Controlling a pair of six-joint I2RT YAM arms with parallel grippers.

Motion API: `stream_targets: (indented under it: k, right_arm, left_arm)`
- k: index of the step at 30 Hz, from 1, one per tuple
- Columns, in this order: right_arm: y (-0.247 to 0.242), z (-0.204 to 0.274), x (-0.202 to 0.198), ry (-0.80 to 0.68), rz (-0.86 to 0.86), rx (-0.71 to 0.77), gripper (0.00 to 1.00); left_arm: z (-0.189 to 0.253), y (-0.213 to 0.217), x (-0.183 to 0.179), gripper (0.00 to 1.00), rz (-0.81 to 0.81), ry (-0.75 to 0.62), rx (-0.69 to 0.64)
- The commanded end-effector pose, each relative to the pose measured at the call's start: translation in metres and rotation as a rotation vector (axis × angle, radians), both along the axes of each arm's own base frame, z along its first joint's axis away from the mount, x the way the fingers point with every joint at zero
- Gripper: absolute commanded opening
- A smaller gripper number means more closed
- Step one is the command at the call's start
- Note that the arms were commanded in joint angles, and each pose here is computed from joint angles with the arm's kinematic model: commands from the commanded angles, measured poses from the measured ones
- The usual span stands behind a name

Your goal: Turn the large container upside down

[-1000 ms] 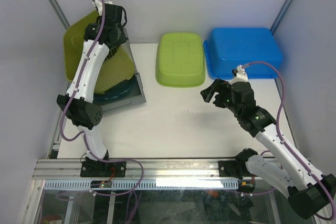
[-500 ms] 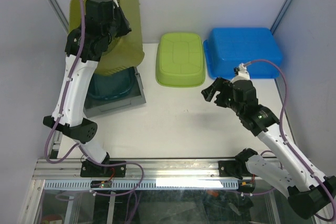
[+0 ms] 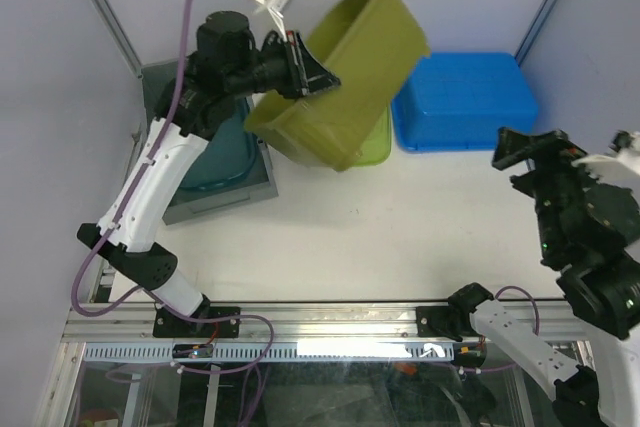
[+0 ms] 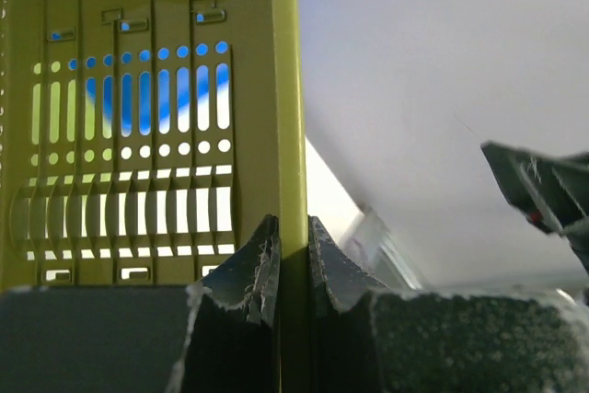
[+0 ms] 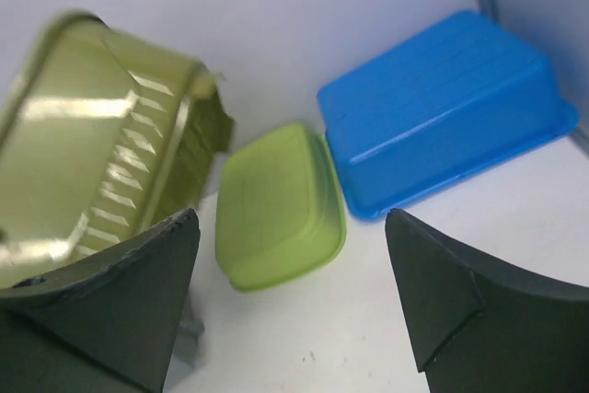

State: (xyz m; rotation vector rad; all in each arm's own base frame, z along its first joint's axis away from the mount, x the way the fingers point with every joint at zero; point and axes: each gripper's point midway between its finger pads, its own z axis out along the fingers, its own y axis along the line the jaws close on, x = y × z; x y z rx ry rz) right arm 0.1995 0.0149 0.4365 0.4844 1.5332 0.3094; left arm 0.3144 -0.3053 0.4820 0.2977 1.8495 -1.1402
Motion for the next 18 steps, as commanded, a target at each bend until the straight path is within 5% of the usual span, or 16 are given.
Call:
stream_targets:
  k: [1, 8, 18]
  right_arm:
    - [-0.052, 0.026, -0.029, -0.073, -0.202, -0.024, 0.86]
    - [-0.088, 0.041, -0.054, -0.063, -0.35, -0.028, 0.86]
    - [-0.079, 0.049, -0.05, -0.077, -0.3, -0.039, 0.85]
  left_arm:
    - [0.057, -0.03, -0.085, 0.0, -0.427, -0.066, -0.294]
    - [0.038, -0.04, -0.116, 0.0, -0.648, 0.124, -0.498]
    - [-0.02, -0.07, -0.148, 0.0, -0.806, 0.451, -0.552]
